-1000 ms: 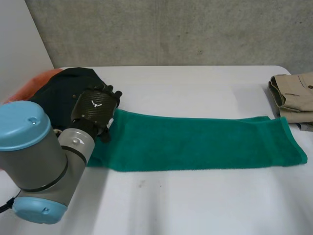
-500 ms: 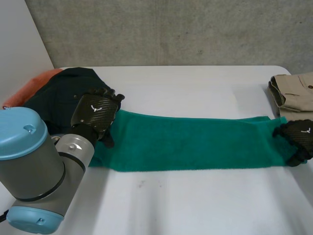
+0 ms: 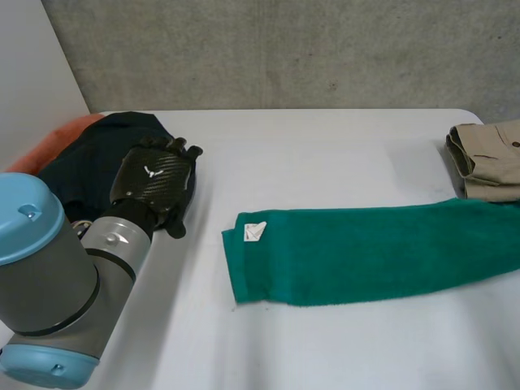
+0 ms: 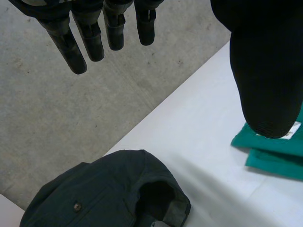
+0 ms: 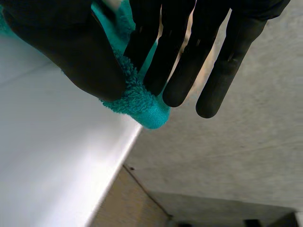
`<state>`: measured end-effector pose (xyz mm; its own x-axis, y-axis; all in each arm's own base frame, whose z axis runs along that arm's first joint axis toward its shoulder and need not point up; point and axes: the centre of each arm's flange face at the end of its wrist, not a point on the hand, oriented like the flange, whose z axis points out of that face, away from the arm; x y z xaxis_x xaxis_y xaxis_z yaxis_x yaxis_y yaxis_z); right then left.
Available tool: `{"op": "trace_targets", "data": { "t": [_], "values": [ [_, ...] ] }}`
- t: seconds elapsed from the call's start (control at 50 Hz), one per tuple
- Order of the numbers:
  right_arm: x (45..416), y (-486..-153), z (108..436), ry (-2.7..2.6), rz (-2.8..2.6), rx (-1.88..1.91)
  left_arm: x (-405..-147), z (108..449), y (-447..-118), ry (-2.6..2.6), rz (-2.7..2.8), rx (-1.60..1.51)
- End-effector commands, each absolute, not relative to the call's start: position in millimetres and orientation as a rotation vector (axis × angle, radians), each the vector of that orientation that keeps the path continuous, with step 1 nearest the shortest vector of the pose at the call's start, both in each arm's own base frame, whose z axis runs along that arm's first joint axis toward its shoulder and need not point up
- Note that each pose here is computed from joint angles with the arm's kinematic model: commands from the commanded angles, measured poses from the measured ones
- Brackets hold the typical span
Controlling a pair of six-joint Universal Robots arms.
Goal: Fold the laundry.
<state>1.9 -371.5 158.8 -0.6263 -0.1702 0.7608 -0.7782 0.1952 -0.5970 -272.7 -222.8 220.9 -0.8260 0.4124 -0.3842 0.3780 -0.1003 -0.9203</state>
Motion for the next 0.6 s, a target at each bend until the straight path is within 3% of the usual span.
{"op": "trace_targets", "data": {
  "t": [0.02,0.14,0.2,0.28,0.3,0.38,0.5,0.6],
  "values": [
    [95.7,-353.4,202.1,-1.764,1.693,1.133,-268.8,225.3,-221.7,-2.091,2.136,-0.904],
    [221.7,-296.6,210.5,-1.633,2.071,1.526,-265.3,234.8,-222.4,-2.074,2.174,-0.877],
    [259.5,-265.9,210.1,-1.567,2.173,1.689,-263.8,238.0,-221.9,-2.069,2.184,-0.870],
    [306.5,-213.0,193.9,-1.493,2.255,1.971,-263.9,237.9,-221.0,-2.070,2.182,-0.872],
    [322.8,-192.6,174.4,-1.487,2.235,2.100,-264.0,237.5,-221.1,-2.071,2.180,-0.873],
    [339.4,-167.4,143.1,-1.532,2.163,2.257,-266.2,234.0,-220.5,-2.074,2.163,-0.885],
    [335.9,-174.0,143.0,-1.640,2.148,2.163,-273.6,228.2,-221.6,-2.066,2.143,-0.909],
    [292.4,-227.9,178.3,-1.925,2.157,1.671,-286.8,228.3,-221.3,-2.026,2.136,-0.935]
  ]
}}
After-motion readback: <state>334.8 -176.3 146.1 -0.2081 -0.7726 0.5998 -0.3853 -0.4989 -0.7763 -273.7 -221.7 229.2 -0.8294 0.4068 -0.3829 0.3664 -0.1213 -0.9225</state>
